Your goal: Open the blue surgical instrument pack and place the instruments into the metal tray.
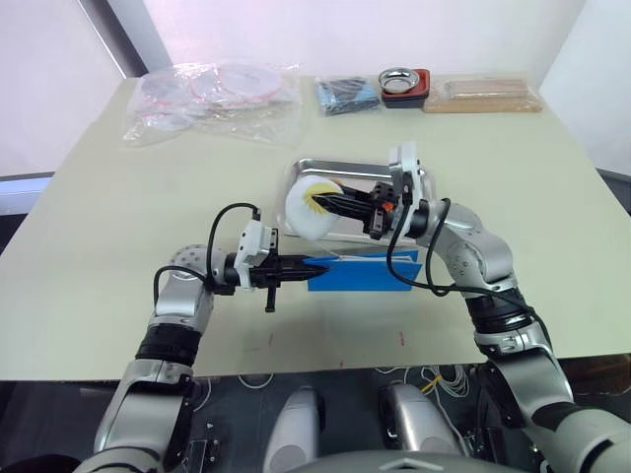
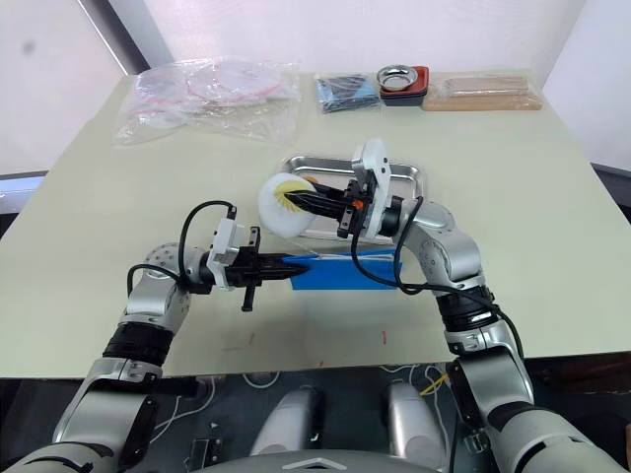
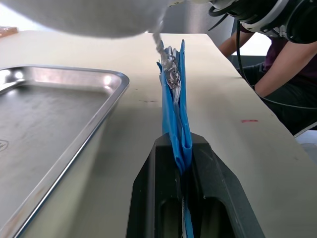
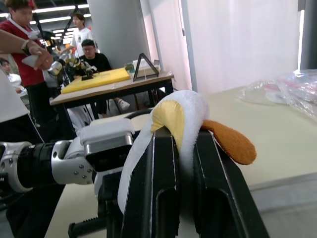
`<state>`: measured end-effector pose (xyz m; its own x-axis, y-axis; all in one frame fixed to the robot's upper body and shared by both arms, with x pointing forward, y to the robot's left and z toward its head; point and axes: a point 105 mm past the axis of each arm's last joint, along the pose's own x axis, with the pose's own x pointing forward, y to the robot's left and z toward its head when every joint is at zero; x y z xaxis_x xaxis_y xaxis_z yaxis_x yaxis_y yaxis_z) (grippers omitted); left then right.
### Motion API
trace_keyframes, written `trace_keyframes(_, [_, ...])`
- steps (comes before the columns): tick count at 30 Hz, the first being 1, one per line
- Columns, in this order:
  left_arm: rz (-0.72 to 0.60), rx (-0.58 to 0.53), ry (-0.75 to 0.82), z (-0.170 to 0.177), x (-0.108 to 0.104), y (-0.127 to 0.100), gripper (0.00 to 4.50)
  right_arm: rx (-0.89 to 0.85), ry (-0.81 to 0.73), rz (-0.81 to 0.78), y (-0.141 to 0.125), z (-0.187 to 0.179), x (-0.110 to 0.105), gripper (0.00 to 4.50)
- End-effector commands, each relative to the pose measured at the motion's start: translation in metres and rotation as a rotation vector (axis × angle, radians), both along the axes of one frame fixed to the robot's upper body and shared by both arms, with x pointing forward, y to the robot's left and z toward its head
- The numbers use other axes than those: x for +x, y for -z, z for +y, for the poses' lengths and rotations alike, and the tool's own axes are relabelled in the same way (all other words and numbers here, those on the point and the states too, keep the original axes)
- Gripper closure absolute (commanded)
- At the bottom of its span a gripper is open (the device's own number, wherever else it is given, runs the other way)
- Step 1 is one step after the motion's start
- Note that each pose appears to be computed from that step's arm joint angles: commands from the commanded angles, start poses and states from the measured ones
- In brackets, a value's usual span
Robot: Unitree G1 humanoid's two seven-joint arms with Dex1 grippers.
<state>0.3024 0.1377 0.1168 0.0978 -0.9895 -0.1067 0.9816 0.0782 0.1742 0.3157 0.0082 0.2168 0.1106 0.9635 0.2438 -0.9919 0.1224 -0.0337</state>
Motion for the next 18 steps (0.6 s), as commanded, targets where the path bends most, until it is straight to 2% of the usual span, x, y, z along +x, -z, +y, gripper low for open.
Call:
trace_keyframes(1, [-0.014, 0.020, 0.020, -0.003, -0.001, 0.000, 4.50, -0.007, -0.123, -0.177, -0.013, 0.003, -0.031, 4.47])
trace_keyframes(5, [-0.012, 0.022, 0.021, -0.002, -0.001, 0.001, 4.50, -0.092, -0.229, -0.186, 0.001, 0.000, -0.047, 4.47])
trace_keyframes(8, [-0.011, 0.023, 0.025, -0.002, -0.002, 0.001, 4.50, -0.112, -0.272, -0.186, 0.004, -0.002, -0.055, 3.26])
trace_keyframes(10, [-0.010, 0.024, 0.027, -0.002, -0.002, 0.001, 4.50, -0.117, -0.296, -0.183, 0.004, -0.004, -0.058, 2.04])
trace_keyframes(14, [-0.010, 0.023, 0.029, -0.004, -0.001, 0.001, 4.50, -0.099, -0.296, -0.176, 0.000, -0.009, -0.059, 0.32])
trace_keyframes(15, [-0.010, 0.023, 0.029, -0.004, -0.001, 0.001, 4.50, -0.097, -0.295, -0.175, -0.001, -0.010, -0.059, 0.12])
trace_keyframes(17, [-0.010, 0.023, 0.030, -0.005, -0.002, 0.002, 4.50, -0.100, -0.271, -0.177, -0.002, -0.015, -0.054, 0.12])
trace_keyframes(18, [-0.010, 0.023, 0.030, -0.004, -0.002, 0.002, 4.50, -0.123, -0.219, -0.192, 0.000, -0.022, -0.046, 0.12])
